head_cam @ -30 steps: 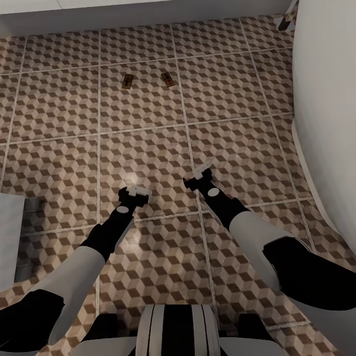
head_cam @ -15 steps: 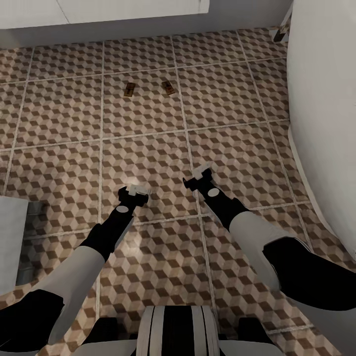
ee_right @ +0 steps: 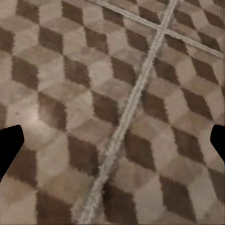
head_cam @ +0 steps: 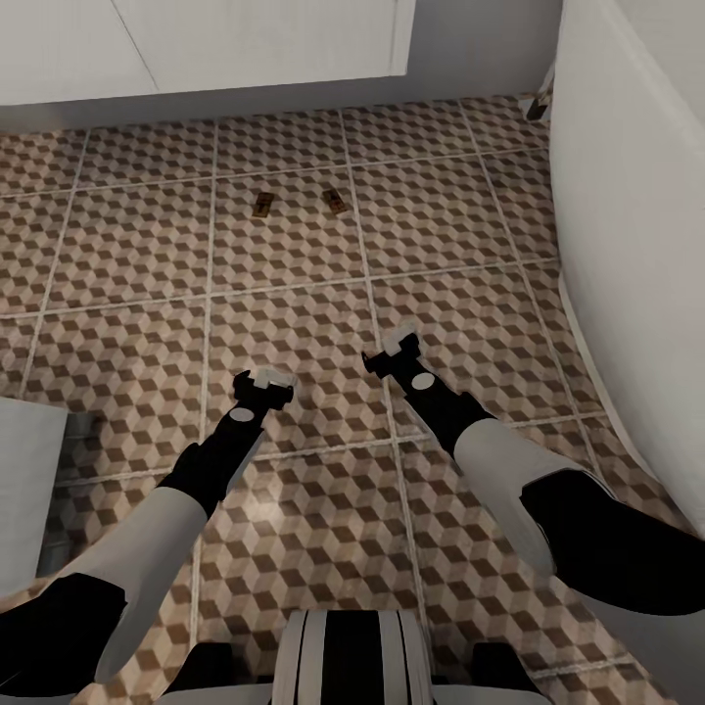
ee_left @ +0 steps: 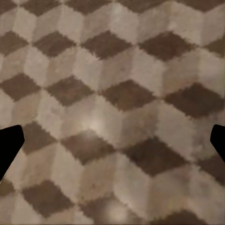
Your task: Take the four mousetraps from the cabinet in the bathroom and place them on the bathroom floor. Make sure all four end up on the same floor surface, and ensure that at least two of them are either under or directly next to the same bathroom sink.
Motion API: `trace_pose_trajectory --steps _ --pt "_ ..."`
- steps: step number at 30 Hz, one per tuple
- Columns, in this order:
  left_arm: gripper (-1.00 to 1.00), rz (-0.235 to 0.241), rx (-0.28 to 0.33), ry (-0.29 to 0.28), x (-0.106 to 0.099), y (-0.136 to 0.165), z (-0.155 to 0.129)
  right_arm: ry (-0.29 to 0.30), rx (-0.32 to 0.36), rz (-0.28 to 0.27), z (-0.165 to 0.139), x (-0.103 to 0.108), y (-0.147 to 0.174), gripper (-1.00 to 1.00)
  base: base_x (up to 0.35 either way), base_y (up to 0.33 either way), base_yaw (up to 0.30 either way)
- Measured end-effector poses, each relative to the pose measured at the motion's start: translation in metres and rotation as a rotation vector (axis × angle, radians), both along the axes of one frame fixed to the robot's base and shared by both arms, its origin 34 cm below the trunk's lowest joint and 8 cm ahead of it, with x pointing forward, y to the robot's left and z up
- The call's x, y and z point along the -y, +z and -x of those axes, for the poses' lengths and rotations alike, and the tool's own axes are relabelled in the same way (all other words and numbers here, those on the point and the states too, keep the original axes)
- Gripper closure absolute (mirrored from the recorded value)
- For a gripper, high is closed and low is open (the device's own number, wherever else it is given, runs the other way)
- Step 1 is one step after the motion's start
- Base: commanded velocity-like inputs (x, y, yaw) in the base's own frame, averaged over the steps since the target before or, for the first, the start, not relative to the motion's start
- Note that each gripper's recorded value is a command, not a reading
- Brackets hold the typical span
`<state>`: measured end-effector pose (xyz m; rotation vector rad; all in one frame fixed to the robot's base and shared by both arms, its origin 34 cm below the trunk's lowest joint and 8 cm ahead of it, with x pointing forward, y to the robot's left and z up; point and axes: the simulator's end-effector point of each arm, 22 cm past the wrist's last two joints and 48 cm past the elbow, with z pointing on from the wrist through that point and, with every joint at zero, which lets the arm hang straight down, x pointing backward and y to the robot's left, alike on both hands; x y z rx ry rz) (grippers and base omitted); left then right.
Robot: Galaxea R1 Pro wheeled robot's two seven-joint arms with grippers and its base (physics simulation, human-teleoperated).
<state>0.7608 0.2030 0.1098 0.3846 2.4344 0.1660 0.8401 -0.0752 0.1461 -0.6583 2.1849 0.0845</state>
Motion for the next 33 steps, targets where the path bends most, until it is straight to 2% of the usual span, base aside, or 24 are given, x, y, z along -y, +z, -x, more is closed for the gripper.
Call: trace_pose_trajectory --steps 22,33 --pt "-1.0 -0.001 0.084 0.002 -0.003 0.062 -0.029 0.001 0.085 -0.004 -0.023 -0.001 0.068 -1.0 0.0 0.0 0.0" --pt "-1.0 -0.002 0.077 0.004 -0.005 0.072 -0.015 0.013 0.135 -0.032 -0.016 -0.006 0.092 -1.0 0.0 0.0 0.0"
